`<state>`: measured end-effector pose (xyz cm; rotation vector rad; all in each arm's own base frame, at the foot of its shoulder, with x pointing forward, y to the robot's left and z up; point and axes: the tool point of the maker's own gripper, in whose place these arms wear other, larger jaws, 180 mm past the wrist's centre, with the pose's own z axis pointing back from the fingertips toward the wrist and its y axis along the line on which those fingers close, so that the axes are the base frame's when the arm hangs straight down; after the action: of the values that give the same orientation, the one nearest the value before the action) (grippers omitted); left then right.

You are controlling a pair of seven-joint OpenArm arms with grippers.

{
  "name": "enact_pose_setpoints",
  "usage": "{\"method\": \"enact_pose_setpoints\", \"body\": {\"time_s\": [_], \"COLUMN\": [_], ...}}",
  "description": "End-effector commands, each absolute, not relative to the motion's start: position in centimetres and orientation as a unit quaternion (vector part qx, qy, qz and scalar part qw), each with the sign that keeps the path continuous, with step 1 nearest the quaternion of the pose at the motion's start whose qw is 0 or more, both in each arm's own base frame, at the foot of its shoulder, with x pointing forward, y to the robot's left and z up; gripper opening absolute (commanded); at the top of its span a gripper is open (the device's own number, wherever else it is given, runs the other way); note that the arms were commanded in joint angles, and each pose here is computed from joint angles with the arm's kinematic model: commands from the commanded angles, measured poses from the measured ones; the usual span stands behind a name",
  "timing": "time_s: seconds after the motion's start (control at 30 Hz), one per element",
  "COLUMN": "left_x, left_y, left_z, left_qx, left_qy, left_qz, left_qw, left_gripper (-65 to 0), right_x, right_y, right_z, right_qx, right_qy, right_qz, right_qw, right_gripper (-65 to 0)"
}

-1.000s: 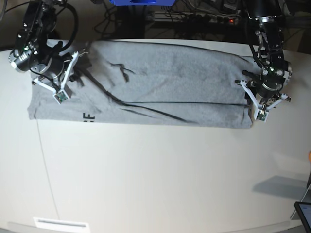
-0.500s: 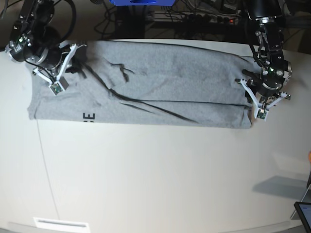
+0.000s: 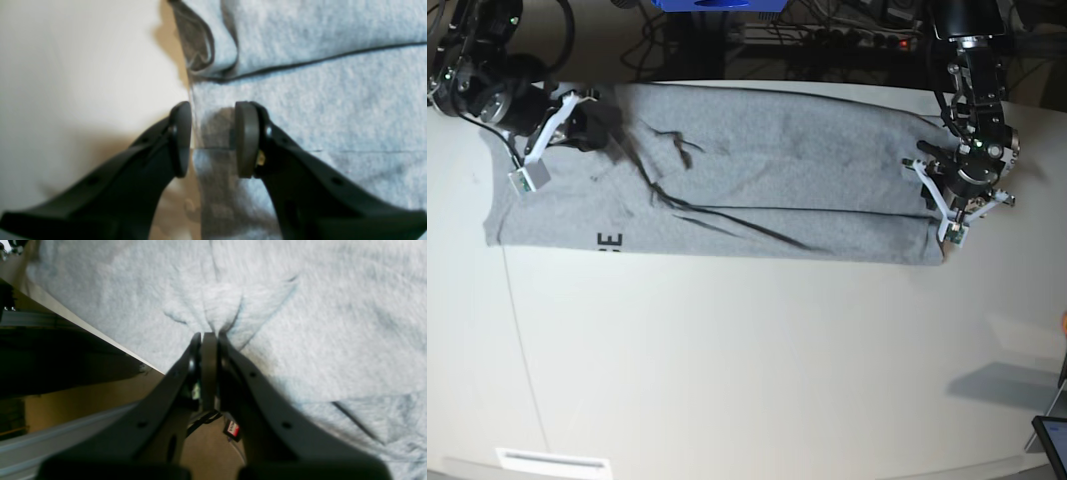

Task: Fold the T-shirt properly
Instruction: 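Pinch the shirt's end with the right gripper and tuck it inward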

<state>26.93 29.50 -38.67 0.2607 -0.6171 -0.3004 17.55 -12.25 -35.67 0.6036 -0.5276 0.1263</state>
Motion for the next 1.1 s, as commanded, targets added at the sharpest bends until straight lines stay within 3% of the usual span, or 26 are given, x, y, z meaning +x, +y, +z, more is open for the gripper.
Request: {"method": "enact_pose_setpoints", "body": {"time_s": [0.0,1.07], "left_x": [27.9,27.9], "left_y": [30.1,30.6], "left_z": [-37.3,-37.0], "left_qx": [0.14,0.148], "left_qy": [-0.322,-0.321], "left_qz": [-0.148,-0.147], "left_qw": [0.925,0.924], "left_gripper": [-43.0,-43.0], "right_x": [17.8,15.9], "right_y": [-12.3,-12.5], "right_z": [-35.4,-38.2], "right_qx": [0.297,0.32], "right_qy": [-0.263,-0.194], "right_qz": [0.061,-0.062], "right_qw": [0.916,0.925], "right_gripper": [-65.0,-65.0]}}
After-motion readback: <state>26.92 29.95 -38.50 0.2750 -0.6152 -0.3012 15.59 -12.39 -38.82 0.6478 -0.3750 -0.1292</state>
